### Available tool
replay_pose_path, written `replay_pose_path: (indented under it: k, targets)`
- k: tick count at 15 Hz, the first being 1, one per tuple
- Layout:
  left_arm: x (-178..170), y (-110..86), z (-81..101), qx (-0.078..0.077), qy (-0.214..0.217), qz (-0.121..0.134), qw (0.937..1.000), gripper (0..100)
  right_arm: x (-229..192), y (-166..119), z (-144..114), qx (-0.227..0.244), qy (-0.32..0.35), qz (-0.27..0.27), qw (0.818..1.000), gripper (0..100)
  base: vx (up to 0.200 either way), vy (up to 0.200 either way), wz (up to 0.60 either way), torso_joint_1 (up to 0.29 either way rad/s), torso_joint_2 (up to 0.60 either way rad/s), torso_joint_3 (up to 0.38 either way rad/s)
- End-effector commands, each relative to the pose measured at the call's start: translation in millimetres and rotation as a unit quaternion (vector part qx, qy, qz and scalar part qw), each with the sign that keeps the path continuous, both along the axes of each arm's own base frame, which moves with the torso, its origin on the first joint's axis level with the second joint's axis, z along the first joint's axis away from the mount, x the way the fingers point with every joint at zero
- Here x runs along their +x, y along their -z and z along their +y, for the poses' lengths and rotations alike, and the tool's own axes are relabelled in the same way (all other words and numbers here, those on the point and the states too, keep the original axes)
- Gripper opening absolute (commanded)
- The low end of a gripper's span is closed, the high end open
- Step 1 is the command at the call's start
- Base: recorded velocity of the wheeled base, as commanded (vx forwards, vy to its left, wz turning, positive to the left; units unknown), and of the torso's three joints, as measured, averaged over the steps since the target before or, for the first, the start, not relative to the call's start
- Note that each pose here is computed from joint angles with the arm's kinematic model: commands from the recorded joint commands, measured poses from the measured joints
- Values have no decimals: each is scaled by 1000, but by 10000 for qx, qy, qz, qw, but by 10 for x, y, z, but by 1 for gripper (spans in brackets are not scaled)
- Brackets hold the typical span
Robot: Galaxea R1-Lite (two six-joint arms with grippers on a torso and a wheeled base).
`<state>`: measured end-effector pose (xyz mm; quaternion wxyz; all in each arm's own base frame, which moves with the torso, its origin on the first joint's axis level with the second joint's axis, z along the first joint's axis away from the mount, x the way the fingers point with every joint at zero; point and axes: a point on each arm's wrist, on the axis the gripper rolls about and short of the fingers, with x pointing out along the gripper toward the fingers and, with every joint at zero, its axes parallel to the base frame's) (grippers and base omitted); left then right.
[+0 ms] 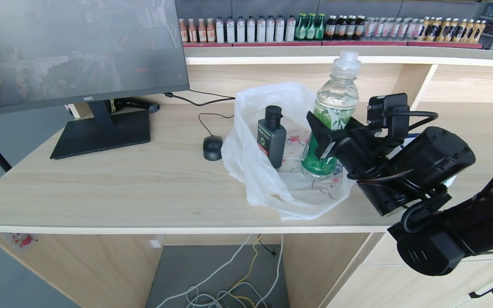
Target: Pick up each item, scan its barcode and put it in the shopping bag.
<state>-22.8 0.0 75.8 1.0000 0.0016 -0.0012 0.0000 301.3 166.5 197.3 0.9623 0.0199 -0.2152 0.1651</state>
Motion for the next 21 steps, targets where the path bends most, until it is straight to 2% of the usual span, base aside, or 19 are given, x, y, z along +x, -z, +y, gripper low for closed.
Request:
replay_pose_path:
  k: [1,9,21]
  targets:
    - [0,0,0,-1,0,-4,10000,100,64,61,-65,-44,131,77,9999,0,0,0,0,0,0,0]
    - [0,0,0,-1,0,-4,10000,100,62,194,-103,-69,149,342,9993,0,0,0,0,0,0,0]
    - [0,-2,0,-1,0,-11,10000,100,63,248,-102,-76,132,443,9989,0,0,0,0,0,0,0]
